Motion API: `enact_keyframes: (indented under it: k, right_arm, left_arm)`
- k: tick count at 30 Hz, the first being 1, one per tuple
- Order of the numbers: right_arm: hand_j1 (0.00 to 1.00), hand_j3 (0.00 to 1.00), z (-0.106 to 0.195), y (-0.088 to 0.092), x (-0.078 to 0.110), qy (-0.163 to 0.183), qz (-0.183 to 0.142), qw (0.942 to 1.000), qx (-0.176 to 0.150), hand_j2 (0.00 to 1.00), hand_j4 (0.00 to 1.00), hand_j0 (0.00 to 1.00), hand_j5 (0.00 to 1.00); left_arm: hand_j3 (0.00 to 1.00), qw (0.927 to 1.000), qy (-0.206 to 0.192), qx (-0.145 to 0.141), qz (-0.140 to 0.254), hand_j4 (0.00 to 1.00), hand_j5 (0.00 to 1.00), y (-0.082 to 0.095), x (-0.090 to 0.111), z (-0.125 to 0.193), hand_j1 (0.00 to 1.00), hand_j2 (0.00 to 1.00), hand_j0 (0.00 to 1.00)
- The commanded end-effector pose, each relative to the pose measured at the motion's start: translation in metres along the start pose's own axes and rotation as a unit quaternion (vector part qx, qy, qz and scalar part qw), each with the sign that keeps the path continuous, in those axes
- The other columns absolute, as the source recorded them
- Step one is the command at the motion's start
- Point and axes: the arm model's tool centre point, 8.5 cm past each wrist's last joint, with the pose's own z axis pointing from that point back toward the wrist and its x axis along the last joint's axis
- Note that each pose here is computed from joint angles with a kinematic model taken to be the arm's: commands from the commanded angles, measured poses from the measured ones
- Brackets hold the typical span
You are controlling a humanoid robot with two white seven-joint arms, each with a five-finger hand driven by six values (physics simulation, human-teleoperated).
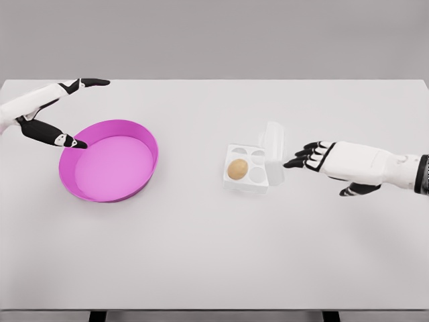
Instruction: Pack egg into the box and close the box lid
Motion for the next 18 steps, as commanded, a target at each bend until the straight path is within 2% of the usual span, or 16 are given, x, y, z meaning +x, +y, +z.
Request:
enact_keyframes:
  k: [1,5,10,12,13,14,18]
  right_arm:
    - [1.0,1.0,-0.009,-0.002,0.01,-0.017,0.001,0.9998,-0.01,1.0,1.0,1.0,1.0]
    - [1.0,1.0,-0.028,-0.004,0.02,-0.046,0.007,0.9989,-0.004,1.0,1.0,1.0,1.0]
    - [1.0,1.0,-0.03,-0.009,0.019,-0.045,0.006,0.9988,-0.018,1.0,1.0,1.0,1.0]
    - [1.0,1.0,-0.01,-0.022,0.004,-0.02,-0.003,0.9987,-0.046,1.0,1.0,1.0,1.0]
    - [1.0,1.0,0.017,-0.022,-0.022,0.025,-0.027,0.9972,-0.065,1.0,1.0,1.0,1.0]
    - [1.0,1.0,0.027,-0.01,-0.036,0.044,-0.06,0.9948,-0.069,1.0,1.0,1.0,1.0]
    - [1.0,1.0,0.033,-0.011,-0.039,0.042,-0.076,0.9932,-0.077,1.0,1.0,1.0,1.0]
  left_arm:
    - [1.0,1.0,0.0,0.003,0.003,1.0,1.0,0.001,0.0,0.0,1.0,1.0,1.0]
    - [1.0,1.0,0.0,0.003,0.003,1.0,1.0,0.001,0.0,0.0,1.0,1.0,1.0]
    - [1.0,1.0,-0.001,0.003,0.003,1.0,1.0,0.001,0.0,0.001,1.0,1.0,1.0]
    - [1.0,1.0,0.002,0.009,0.003,1.0,1.0,0.004,-0.001,0.003,1.0,1.0,1.0]
    - [1.0,0.9999,0.003,0.011,0.004,1.0,1.0,0.005,-0.002,0.004,1.0,1.0,1.0]
    - [1.0,0.9999,0.005,0.009,0.002,1.0,1.0,0.004,-0.002,0.004,1.0,1.0,1.0]
    - [1.0,0.9999,0.007,0.009,0.002,1.0,1.0,0.004,-0.003,0.004,1.0,1.0,1.0]
